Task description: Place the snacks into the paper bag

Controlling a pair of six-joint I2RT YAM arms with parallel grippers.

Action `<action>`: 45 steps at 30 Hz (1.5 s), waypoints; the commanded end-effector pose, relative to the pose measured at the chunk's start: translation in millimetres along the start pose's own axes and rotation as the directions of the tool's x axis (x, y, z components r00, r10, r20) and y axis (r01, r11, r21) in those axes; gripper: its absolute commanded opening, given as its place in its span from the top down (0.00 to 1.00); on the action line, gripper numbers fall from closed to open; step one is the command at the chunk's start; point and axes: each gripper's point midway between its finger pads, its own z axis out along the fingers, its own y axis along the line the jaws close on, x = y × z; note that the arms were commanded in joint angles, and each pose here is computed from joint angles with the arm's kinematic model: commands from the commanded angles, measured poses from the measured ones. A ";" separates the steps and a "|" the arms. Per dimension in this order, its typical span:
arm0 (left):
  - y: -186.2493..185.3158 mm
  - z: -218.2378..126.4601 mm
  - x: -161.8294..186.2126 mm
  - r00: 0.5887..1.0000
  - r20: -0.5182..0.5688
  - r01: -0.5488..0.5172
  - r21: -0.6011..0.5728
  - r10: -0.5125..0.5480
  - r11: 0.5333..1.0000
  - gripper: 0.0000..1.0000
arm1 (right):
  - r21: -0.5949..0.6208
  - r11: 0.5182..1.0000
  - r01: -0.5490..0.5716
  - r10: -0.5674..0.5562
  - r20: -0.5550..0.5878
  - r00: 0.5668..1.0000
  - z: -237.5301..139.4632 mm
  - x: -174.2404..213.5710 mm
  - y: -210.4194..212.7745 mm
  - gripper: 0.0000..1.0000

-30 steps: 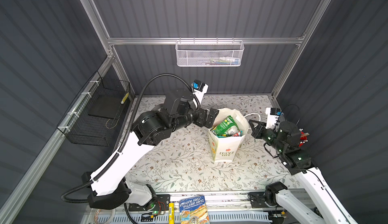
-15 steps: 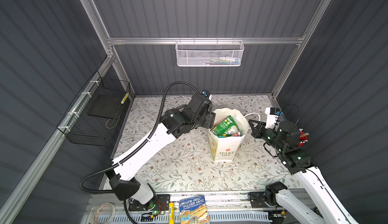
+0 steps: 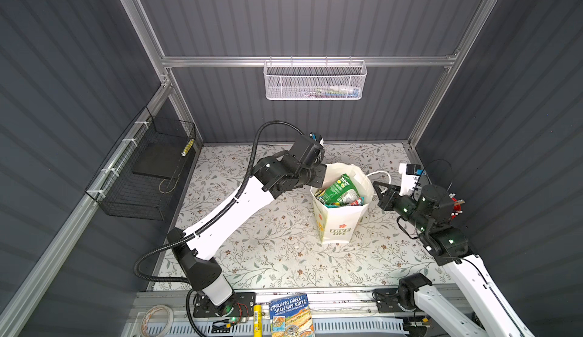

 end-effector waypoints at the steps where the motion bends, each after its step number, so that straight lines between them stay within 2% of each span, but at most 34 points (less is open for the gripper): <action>1: 10.4 -6.2 2.5 0.999 0.033 -0.005 -0.027 0.006 1.000 1.00 | -0.107 0.994 0.028 -0.024 0.038 0.999 -6.5 -11.5 23.0 1.00; 6: 35.5 -0.2 -1.5 0.998 0.059 0.013 -0.135 -0.005 0.991 1.00 | -0.169 0.985 0.020 -0.017 0.019 1.000 -3.5 -9.8 33.1 1.00; 11: 22.1 7.7 -7.8 0.994 0.097 0.058 -0.017 -0.056 0.998 1.00 | -0.175 0.984 -0.025 0.030 0.022 0.999 8.0 -21.7 36.7 1.00; 15: 14.1 23.3 -26.2 0.991 0.116 0.072 0.011 -0.073 0.997 1.00 | -0.204 0.977 -0.066 0.066 -0.006 0.998 30.7 -33.9 50.2 1.00; 17: 1.2 27.7 -43.7 0.987 0.133 0.086 0.067 -0.094 0.994 1.00 | -0.237 0.969 -0.062 0.059 -0.020 0.998 43.0 -43.0 69.5 1.00; 19: -18.5 21.3 -66.8 0.983 0.159 0.068 0.153 -0.092 0.986 1.00 | -0.267 0.963 -0.028 0.028 -0.004 1.000 48.8 -58.1 94.6 1.00; 22: -30.0 -8.3 -103.9 0.969 0.236 0.026 0.189 -0.071 0.982 1.00 | -0.331 0.943 0.014 -0.006 0.025 1.000 49.6 -84.4 129.6 1.00; 25: -13.5 -35.2 -122.0 0.946 0.320 0.011 0.097 -0.042 0.995 1.00 | -0.289 0.957 0.028 -0.017 0.039 0.999 57.1 -99.8 129.5 1.00; 29: 4.8 -39.7 -109.8 0.944 0.327 0.023 0.019 -0.028 1.000 1.00 | -0.255 0.966 0.051 -0.039 0.052 0.998 59.1 -102.5 121.7 1.00; 32: 13.3 -34.7 -91.2 0.949 0.314 0.041 0.002 -0.039 0.999 1.00 | -0.219 0.975 0.031 -0.028 0.018 0.999 76.2 -85.3 101.3 1.00; 35: 22.9 -37.5 -80.9 0.943 0.329 0.060 -0.024 -0.049 0.998 1.00 | -0.198 0.980 -0.034 0.023 -0.058 0.998 96.6 -66.2 77.6 1.00; 40: 42.8 -26.6 -61.7 0.954 0.299 0.070 -0.113 -0.033 0.991 1.00 | -0.163 0.985 -0.055 0.042 -0.084 0.996 106.3 -43.9 58.4 1.00; 44: 48.9 -18.1 -66.5 0.960 0.277 0.072 -0.133 -0.032 0.989 1.00 | -0.165 0.984 -0.073 0.057 -0.101 0.993 115.0 -46.2 60.2 1.00; 45: 49.0 -21.9 -73.9 0.958 0.286 0.078 -0.131 -0.037 0.988 1.00 | -0.200 0.976 -0.082 0.058 -0.122 0.991 114.9 -49.5 69.8 1.00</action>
